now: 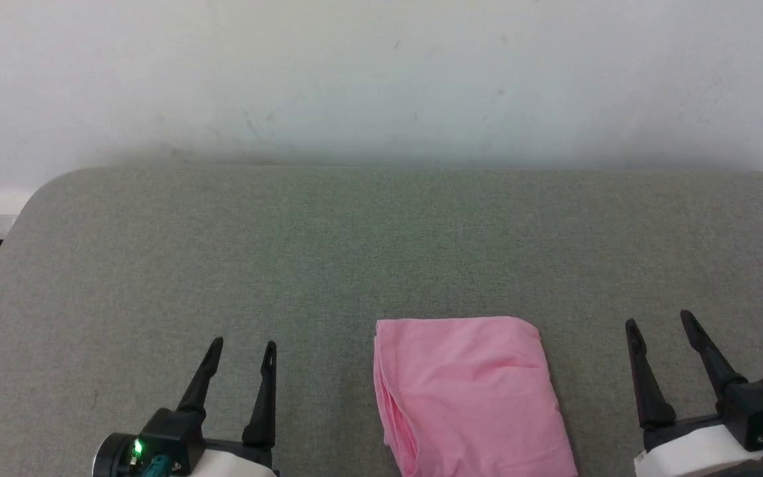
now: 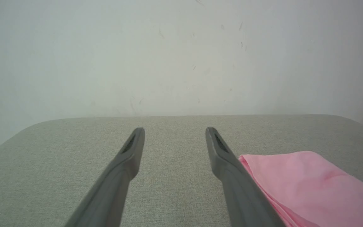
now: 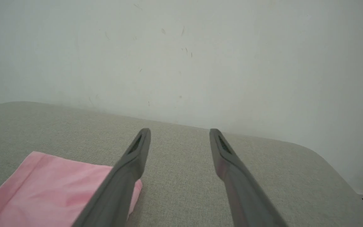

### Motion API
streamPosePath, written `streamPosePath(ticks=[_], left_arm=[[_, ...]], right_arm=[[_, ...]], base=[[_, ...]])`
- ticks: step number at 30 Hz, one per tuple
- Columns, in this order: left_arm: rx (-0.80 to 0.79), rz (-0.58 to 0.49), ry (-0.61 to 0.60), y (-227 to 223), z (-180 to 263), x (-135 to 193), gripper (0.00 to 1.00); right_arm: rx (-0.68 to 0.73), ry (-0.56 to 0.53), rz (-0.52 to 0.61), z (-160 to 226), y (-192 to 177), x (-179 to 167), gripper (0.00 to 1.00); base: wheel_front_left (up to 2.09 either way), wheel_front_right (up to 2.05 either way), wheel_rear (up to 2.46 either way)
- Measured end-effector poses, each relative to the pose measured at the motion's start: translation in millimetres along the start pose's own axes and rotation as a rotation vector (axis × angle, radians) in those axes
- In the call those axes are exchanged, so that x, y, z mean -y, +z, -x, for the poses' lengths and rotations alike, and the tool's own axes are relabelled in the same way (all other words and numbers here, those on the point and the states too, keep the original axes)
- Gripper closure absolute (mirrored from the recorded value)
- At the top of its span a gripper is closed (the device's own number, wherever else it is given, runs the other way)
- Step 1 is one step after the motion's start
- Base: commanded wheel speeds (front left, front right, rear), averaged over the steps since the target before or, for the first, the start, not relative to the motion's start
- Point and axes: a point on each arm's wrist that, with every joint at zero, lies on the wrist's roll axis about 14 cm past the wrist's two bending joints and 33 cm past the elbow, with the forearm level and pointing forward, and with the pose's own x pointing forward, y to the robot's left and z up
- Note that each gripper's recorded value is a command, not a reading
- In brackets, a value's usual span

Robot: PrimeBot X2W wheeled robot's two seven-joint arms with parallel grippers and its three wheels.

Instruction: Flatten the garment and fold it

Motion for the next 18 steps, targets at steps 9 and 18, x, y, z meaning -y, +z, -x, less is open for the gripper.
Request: streamPosePath(ticks=[9, 18], left_arm=[[-0.017, -0.004, 0.004, -5, 1, -2, 0.0], [-0.055, -0.007, 0.022, -16, -1, -7, 0.0]], right_arm=[[-0.151, 0.067, -0.011, -5, -24, -13, 0.0], [-0.622, 0.274, -0.205, 2, -77, -48, 0.0]], base=[[0.0, 0.0, 0.0], [0.0, 0.0, 0.0]])
